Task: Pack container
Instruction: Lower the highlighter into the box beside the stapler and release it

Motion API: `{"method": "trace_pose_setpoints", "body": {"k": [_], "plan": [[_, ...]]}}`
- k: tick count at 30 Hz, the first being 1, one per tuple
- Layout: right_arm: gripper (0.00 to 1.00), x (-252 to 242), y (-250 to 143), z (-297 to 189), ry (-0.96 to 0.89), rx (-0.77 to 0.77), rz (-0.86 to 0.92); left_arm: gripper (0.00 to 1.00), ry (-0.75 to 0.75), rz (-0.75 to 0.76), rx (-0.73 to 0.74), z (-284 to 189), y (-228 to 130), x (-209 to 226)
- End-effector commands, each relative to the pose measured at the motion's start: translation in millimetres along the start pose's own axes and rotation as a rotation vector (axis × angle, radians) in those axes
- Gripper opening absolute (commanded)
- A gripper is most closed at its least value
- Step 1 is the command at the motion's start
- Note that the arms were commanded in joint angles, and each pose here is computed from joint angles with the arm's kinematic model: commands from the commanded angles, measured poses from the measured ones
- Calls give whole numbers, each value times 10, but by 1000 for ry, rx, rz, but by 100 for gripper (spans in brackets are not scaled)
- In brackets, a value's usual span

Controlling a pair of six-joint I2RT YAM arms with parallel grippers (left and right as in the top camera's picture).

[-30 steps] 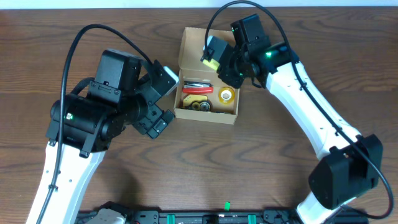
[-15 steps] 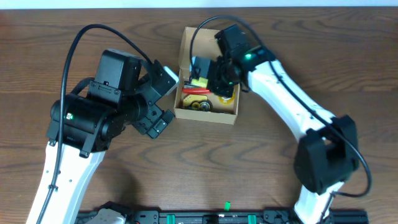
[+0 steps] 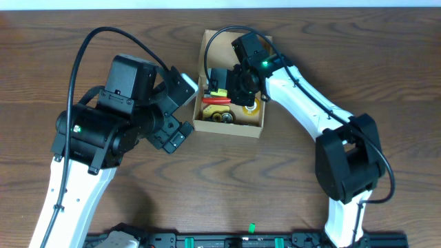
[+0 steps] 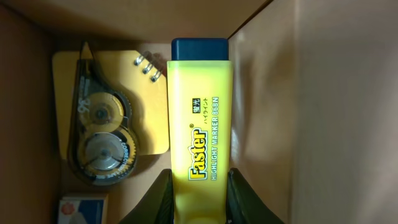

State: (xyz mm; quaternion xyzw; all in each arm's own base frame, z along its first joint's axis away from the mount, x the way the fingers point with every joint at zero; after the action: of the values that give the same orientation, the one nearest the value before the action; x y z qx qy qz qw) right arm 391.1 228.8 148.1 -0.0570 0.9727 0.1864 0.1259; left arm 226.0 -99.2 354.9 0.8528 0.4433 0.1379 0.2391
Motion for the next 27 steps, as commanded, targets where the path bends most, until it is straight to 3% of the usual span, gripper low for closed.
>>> {"method": "trace_pose_setpoints", "body": {"k": [1, 21, 27], "plan": [[1, 21, -10, 116, 25, 4, -35, 95, 10, 10, -24, -75, 35, 9], [7, -29, -35, 296, 7, -3, -57, 95, 10, 10, -24, -75, 35, 9], [26, -47, -27, 296, -3, -7, -59, 95, 10, 10, -24, -75, 35, 9]]}}
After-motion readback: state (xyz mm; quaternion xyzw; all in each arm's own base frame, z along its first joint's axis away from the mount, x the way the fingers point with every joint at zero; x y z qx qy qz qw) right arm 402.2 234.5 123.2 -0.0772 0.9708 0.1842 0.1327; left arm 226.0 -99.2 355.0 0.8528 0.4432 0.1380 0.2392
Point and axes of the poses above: each gripper's point midway between its finger pads, its own z axis out along the fingers, its own x axis along the line the jaws close on, y = z × x, the point moved 8 cm from there along -z, back along the fingers, and after that the axes turned 12 degrees about -z, right-handed, at the moved point
